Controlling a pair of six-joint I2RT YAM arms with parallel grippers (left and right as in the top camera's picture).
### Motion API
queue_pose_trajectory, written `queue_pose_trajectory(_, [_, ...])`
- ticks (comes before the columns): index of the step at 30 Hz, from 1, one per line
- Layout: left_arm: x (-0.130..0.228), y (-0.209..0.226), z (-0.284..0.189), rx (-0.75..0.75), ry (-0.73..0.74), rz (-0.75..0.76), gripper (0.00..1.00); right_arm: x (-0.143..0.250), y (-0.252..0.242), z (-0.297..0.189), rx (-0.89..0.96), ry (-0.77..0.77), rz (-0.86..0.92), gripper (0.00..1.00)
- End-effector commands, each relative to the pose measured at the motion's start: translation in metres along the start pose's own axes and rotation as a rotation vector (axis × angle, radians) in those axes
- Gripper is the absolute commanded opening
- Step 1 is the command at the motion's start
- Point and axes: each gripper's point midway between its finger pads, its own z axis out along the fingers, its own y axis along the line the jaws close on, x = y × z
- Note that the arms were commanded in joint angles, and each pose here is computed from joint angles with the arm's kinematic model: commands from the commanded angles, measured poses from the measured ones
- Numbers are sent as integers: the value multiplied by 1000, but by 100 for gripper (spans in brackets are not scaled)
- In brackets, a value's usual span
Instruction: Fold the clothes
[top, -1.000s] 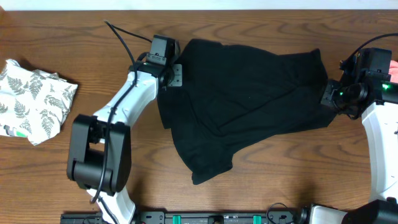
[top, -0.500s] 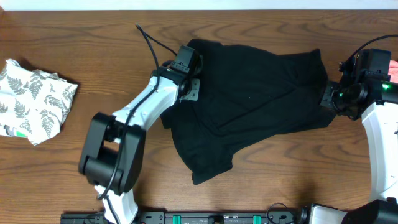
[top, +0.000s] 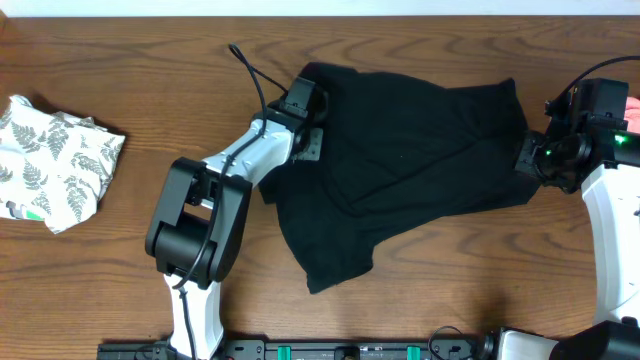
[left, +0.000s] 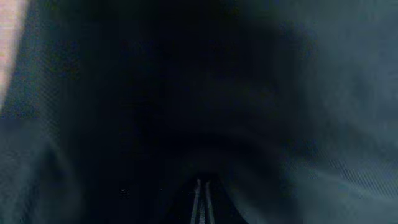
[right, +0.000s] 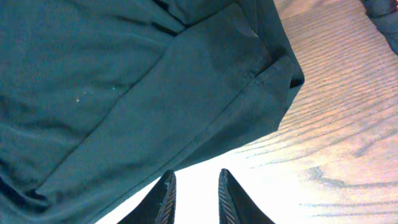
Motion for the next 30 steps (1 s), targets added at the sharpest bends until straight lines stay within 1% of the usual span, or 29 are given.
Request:
queue_pose_trajectory(1, [16, 46, 34, -106, 53, -39, 6, 0, -2, -3, 4, -7, 11, 22])
queue_pose_trajectory(7, [-13, 91, 35, -126, -50, -141, 6, 0, -2, -3, 3, -7, 11, 22])
queue_pose_trajectory(10, [-20, 105, 34, -136, -71, -132, 6, 0, -2, -3, 3, -7, 11, 22])
queue_pose_trajectory(17, [-30, 113, 30, -143, -87, -87, 6, 0, -2, -3, 3, -7, 30, 22])
queue_pose_trajectory(20, [-31, 104, 23, -97, -68, -84, 7, 0, -2, -3, 3, -7, 30, 23])
queue_pose_trajectory(21, [-31, 100, 17, -78, -57, -83, 12, 1, -2, -3, 3, -6, 30, 23])
queue_pose_trajectory(22, [-29, 98, 12, -66, -46, -82, 24, 1, -2, -3, 5, -6, 29, 24])
queue_pose_trajectory(23, [-27, 95, 4, -50, -30, -82, 29, 1, -2, -2, 5, -3, 28, 24])
queue_pose_trajectory(25, [-22, 89, -16, -20, -2, -86, 47, 1, -3, 2, 8, 8, 27, 26])
queue_pose_trajectory(27, [-15, 85, -39, -2, 26, -124, 58, 2, -3, 8, 11, 27, 29, 28])
queue_pose_trajectory(29, [-6, 80, -68, 25, 58, -170, 63, 4, -5, 17, 16, 54, 31, 32])
queue_pose_trajectory(30, [0, 77, -81, 42, 76, -193, 63, 5, -5, 22, 18, 68, 25, 32])
